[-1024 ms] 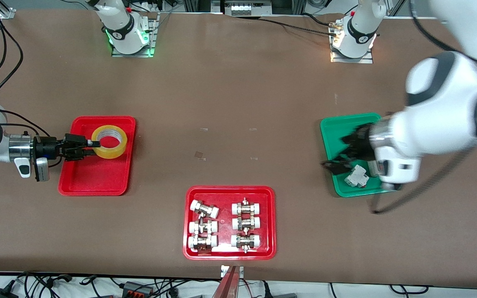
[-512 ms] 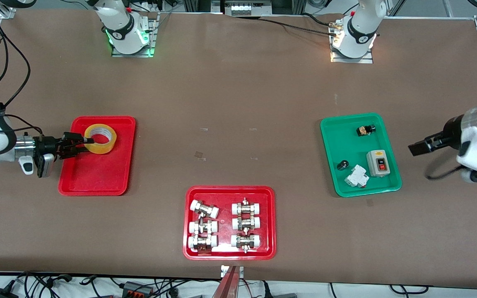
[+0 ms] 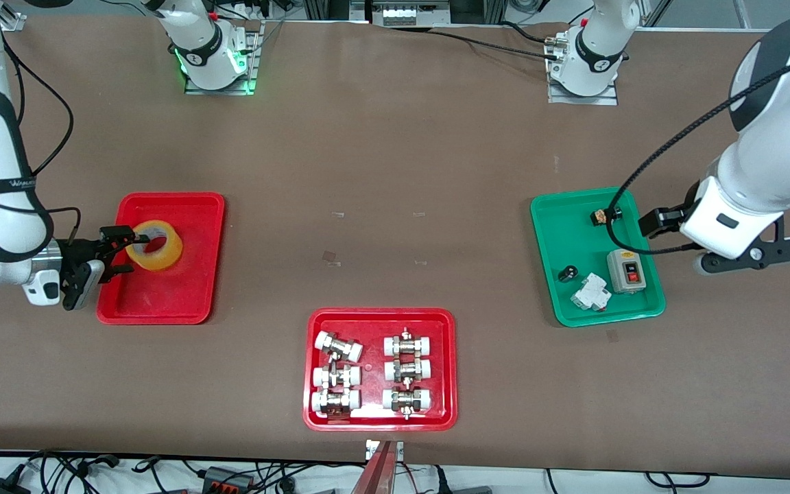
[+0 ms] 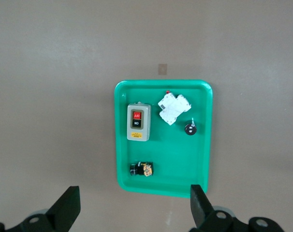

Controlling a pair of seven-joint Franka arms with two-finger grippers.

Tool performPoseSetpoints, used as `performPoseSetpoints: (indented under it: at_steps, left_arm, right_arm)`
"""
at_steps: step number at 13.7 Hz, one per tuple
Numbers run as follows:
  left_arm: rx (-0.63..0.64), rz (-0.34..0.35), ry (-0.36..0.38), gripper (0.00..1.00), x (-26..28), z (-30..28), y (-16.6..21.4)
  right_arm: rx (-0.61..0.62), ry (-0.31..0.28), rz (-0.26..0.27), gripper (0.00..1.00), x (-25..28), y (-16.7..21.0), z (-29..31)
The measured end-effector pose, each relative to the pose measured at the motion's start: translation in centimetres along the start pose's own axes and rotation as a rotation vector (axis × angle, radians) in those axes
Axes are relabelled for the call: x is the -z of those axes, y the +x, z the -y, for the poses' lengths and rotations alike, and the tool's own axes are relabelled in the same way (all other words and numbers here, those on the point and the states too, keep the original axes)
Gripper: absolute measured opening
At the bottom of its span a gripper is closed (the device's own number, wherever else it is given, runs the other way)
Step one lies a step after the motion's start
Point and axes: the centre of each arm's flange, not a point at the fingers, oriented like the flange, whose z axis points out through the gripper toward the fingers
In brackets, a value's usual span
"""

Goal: Left arm passes tape to right arm into tray

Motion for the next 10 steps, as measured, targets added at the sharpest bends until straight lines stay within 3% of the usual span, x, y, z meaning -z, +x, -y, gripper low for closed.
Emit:
performPoseSetpoints:
  at_steps: [2,5,10]
  left_arm:
    - [-0.054,-0.016,-0.008,1.00,-0.2,1.6,-0.1]
    - [-0.066,-0.004,-0.041,1.00,-0.3,3.9,0.0]
    - [-0.097,0.002,-0.046,1.00,1.1,4.0,-1.2]
  right_arm:
    - [0.008,-0.086,0.044,1.00,3.0,2.3,2.1]
    - [-0.073,-0.168,0.040,1.00,7.0,5.3,6.4]
    - [-0.418,-0.326,0.047,1.00,14.3,10.4,19.8]
